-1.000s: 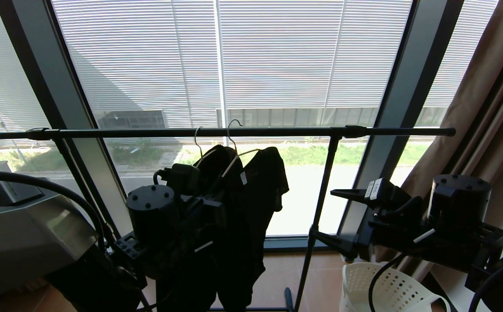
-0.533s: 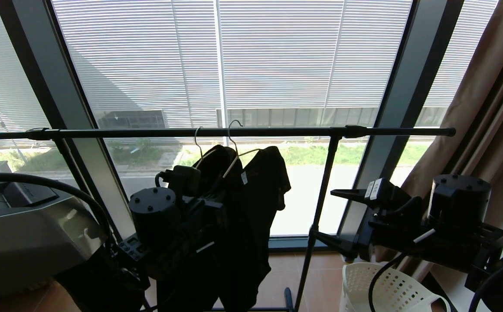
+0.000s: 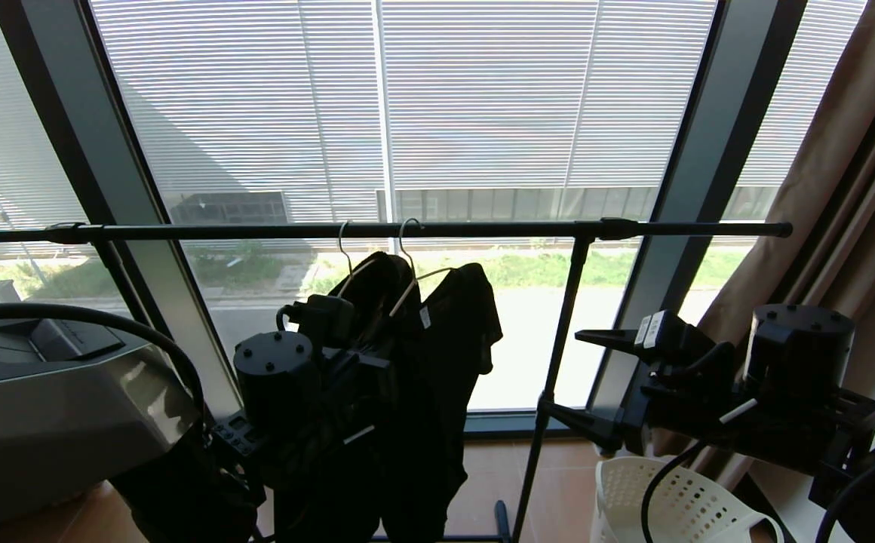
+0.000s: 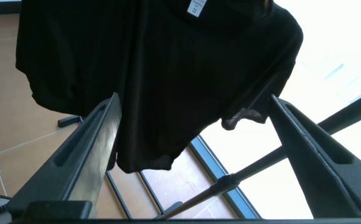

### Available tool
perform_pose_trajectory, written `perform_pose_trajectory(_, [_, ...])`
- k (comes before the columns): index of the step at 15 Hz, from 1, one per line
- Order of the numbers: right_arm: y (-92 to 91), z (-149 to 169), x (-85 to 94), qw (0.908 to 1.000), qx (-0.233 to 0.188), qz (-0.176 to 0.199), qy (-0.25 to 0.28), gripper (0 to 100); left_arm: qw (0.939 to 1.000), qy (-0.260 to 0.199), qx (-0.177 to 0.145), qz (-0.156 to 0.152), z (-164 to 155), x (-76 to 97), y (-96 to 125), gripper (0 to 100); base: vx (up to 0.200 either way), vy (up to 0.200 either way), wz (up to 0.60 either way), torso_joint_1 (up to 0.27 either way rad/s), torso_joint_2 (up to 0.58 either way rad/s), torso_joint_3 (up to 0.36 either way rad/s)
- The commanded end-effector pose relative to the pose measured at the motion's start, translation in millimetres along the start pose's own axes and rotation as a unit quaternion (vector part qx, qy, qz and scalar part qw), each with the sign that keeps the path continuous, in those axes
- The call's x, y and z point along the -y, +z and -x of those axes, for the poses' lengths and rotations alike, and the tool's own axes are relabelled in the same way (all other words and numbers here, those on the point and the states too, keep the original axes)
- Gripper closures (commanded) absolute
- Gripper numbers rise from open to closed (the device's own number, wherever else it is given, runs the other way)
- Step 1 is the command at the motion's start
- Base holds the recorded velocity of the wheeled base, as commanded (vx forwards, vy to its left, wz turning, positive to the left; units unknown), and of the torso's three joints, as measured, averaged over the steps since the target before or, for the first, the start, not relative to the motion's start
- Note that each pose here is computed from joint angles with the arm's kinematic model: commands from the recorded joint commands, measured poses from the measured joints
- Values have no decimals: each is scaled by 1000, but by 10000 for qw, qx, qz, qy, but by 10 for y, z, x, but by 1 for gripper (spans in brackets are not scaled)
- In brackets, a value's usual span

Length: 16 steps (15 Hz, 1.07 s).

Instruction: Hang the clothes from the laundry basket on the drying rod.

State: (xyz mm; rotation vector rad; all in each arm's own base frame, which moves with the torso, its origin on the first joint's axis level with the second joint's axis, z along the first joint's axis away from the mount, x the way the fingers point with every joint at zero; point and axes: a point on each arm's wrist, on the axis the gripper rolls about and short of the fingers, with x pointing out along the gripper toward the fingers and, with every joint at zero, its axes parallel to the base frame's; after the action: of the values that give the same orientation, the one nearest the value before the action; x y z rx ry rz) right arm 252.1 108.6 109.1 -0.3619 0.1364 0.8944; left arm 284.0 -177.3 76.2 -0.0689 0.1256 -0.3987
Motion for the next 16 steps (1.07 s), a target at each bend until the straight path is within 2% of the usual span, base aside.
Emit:
perform_pose_trajectory(1, [-3, -4, -2, 10000, -4, 1, 9, 0, 10000, 5, -32, -4, -8, -1, -22, 100, 0, 0, 0, 0, 0, 0])
perform_pose_trajectory(6, [-3, -4, -2, 10000, -4, 1, 9, 0, 10000, -10, 35, 14, -6, 5, -6, 100, 0, 0, 0, 0, 0, 0])
perform_pose_trajectory(8, [-7, -6, -2, 10000, -10, -3, 12, 0, 9991, -53, 426, 72, 2, 12, 64, 100, 0, 0, 0, 0, 0, 0])
perform_pose_trajectory(9, [-8, -6, -3, 10000, -16, -6, 14, 0, 9986, -47, 510, 94, -9, 9, 71, 100, 0, 0, 0, 0, 0, 0])
perform_pose_trajectory(13, [-10, -7, -8, 10000, -20, -8, 24, 0, 9985, 26, 540, 110, -84, -15, 49, 100, 0, 0, 0, 0, 0, 0])
perform_pose_trajectory(16, [-28, -23, -7, 10000, -45, -22, 35, 0, 9978, 357, 544, 121, -218, -18, -41, 100, 0, 0, 0, 0, 0, 0])
